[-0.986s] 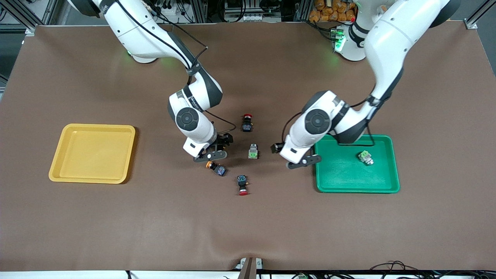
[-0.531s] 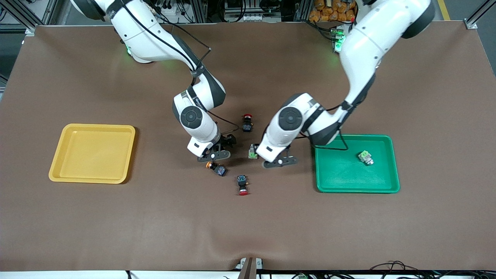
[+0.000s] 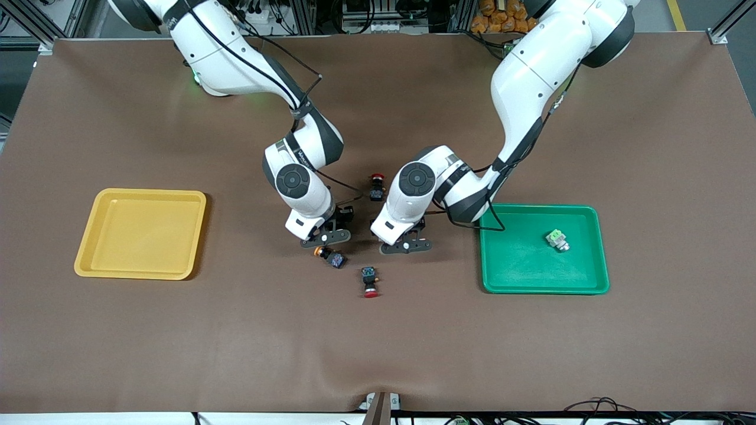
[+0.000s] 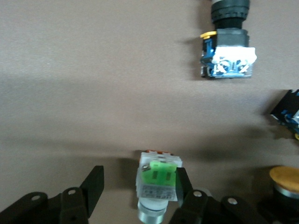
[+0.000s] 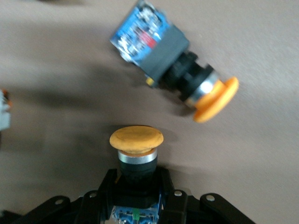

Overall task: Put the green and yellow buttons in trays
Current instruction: 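Grasp the second green button while the right gripper grasps a yellow button, then carry the held buttons toward their matching trays with both grippers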

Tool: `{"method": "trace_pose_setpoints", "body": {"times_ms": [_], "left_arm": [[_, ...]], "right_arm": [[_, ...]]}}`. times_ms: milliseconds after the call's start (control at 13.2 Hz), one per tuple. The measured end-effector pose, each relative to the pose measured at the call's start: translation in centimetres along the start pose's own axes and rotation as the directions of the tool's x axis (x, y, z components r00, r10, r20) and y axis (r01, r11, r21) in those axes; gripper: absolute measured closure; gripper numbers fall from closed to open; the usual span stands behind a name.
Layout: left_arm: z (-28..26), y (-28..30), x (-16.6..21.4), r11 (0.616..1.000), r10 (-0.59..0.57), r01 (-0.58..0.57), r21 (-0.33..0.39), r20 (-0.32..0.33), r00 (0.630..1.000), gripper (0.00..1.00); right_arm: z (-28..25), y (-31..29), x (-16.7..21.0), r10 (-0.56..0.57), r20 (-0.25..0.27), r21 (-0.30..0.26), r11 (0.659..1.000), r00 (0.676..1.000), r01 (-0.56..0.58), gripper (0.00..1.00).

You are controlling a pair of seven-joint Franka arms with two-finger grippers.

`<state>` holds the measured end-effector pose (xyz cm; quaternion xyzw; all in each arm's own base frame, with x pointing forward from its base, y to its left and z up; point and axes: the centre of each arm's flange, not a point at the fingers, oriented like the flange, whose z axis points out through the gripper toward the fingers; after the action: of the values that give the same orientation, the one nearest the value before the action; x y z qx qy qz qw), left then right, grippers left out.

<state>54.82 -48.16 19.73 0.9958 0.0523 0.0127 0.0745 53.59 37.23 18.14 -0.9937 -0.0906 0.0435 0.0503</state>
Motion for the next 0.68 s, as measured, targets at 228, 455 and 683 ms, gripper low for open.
{"method": "trace_pose_setpoints", "body": {"times_ms": [228, 455, 683], "left_arm": [[0.4, 0.8, -0.5, 0.999, 0.013, -0.013, -0.031, -0.013, 1.000, 0.29], [1.1, 0.9, -1.0, 0.999, 0.020, -0.020, -0.027, -0.008, 1.000, 0.32], [1.3, 1.0, -1.1, 0.999, 0.025, -0.025, -0.025, -0.008, 1.000, 0.58]], "right_arm": [[-2.8, 2.3, 0.1, 0.023, 0.095, -0.027, 0.999, 0.995, -0.021, 0.58], [-7.4, 5.6, 0.2, 0.036, 0.153, -0.033, 0.999, 0.988, -0.031, 0.58], [-11.3, 9.1, 0.4, 0.032, 0.169, -0.039, 0.999, 0.985, -0.026, 0.58]]}}
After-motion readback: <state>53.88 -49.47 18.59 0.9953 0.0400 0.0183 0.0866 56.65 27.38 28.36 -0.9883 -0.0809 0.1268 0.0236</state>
